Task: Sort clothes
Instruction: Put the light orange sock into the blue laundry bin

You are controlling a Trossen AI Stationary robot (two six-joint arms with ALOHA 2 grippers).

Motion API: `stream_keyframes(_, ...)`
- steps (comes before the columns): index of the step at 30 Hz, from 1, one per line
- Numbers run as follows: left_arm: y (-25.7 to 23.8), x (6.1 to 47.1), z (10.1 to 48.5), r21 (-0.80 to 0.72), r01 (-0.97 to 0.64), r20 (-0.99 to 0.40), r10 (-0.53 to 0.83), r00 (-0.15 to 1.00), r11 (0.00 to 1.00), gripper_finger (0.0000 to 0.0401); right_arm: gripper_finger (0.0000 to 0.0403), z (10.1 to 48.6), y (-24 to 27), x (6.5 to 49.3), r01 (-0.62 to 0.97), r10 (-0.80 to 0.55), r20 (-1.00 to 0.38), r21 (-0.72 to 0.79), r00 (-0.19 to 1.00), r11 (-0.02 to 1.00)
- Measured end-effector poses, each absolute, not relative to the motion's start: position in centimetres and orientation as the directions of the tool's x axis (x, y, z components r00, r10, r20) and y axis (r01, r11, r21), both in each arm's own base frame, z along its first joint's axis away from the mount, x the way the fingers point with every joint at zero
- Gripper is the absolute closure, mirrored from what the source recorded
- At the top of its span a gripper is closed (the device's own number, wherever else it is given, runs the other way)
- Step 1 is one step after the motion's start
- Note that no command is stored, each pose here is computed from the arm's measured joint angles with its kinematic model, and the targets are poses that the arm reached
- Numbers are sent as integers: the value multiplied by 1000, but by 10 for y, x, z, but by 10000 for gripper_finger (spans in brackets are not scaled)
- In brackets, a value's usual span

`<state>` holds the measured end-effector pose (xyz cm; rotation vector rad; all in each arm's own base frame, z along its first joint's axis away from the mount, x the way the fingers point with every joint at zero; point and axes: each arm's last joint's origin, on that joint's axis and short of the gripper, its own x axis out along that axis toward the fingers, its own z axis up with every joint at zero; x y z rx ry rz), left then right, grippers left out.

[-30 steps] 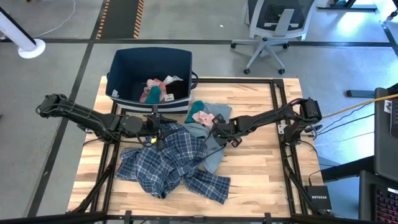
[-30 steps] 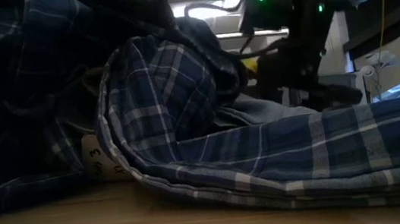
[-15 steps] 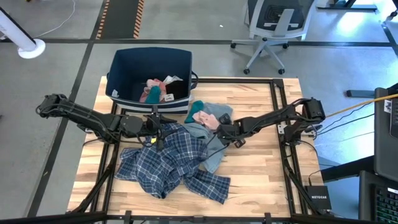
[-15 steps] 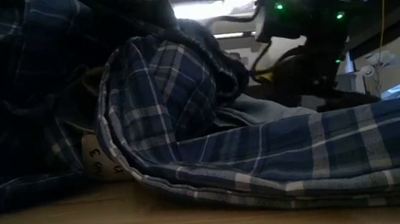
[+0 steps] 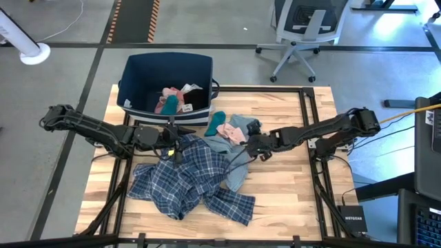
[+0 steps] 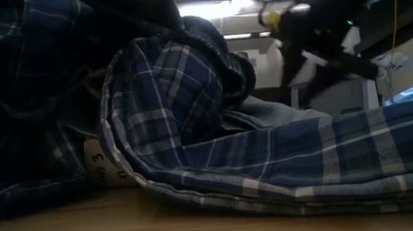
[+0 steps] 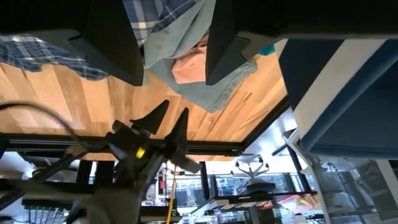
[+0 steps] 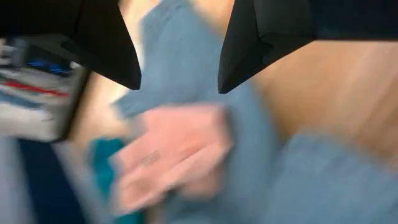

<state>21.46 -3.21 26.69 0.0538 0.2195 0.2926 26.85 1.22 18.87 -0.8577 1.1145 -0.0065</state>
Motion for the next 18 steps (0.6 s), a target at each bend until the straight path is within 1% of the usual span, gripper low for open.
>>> stream_keyframes(2,-31,215,267,85,-284,-207,295,933,955,232,168,193,10,275,-368,-424,-733,-651,531,665)
stream_keyframes(5,-31,215,267,75,-286,-210,296,932,955,232,168,191,4,283,-366,-403,-721,-655,563,661)
stream_keyframes(9,-31,215,266,73,-286,-213,295,931,955,232,168,176,-2,285,-402,-397,-764,-618,508,675)
stream_keyframes(14,-31,215,266,72,-285,-213,294,932,956,232,168,144,-3,285,-458,-402,-805,-583,436,671)
stream_keyframes(18,-31,215,266,71,-285,-210,294,932,956,232,168,132,-4,287,-423,-445,-772,-627,455,655)
